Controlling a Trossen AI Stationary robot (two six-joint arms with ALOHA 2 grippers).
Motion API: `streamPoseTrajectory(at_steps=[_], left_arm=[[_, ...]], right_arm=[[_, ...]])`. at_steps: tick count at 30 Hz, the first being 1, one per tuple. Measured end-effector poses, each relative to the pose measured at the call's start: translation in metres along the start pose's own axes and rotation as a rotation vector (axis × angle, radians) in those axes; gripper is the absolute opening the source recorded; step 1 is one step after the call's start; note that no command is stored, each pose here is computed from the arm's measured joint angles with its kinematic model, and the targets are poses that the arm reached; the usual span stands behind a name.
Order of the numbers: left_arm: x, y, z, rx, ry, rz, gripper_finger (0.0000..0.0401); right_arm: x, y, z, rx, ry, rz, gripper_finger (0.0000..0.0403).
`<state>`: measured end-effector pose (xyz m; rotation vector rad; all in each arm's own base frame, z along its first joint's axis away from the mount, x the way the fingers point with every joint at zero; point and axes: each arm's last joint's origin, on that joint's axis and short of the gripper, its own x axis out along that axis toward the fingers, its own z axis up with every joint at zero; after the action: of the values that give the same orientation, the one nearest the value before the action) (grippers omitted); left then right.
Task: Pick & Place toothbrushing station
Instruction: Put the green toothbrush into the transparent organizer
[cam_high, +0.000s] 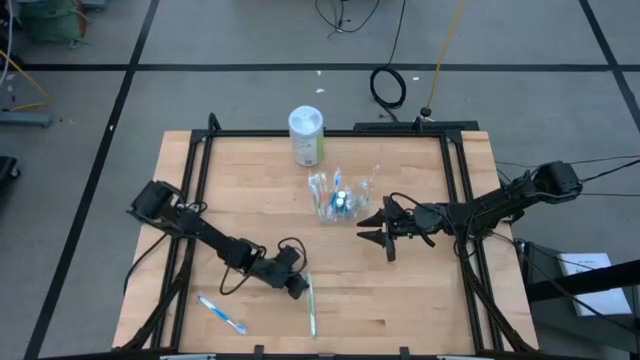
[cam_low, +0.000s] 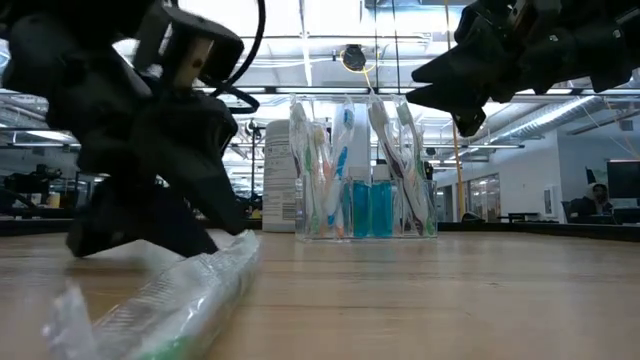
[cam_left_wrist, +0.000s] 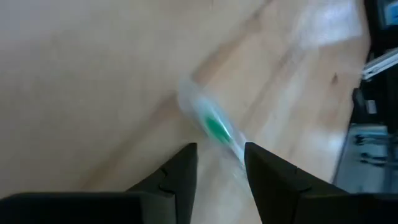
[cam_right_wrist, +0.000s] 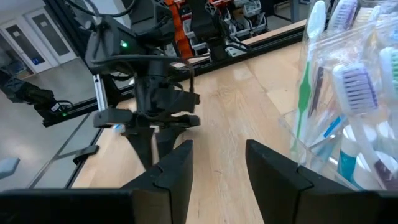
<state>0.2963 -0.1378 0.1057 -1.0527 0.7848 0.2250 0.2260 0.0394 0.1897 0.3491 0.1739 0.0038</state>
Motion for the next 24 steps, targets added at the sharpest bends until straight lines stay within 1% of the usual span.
streamPoseTrajectory(at_steps=[6,13,16,18,22,24], left_arm=[[0.003,-0.005,0.016,0.093,-0.035,-0.011,0.0096],[0.004,-0.005,0.023,0.157,-0.049,-0.009,0.0036],[0.004,-0.008,0.028,0.202,-0.076,-0.043,0.0009],[0.004,-0.012,0.033,0.245,-0.105,-0.086,0.0006],[0.002,-0.021,0.045,0.353,-0.187,-0.180,0.0015],[0.000,-0.024,0.052,0.403,-0.232,-0.212,0.0009]], right_arm=[[0.000,0.000,0.000,-0.002,-0.002,0.000,0.0139],[0.000,0.000,0.000,-0.006,0.001,-0.001,0.0139],[0.000,0.000,0.000,-0.006,0.001,-0.001,0.0139],[0.000,0.000,0.000,-0.007,0.001,-0.001,0.0139],[0.000,0.000,0.000,-0.006,0.001,0.000,0.0139],[0.000,0.000,0.000,-0.007,0.000,0.000,0.0139]])
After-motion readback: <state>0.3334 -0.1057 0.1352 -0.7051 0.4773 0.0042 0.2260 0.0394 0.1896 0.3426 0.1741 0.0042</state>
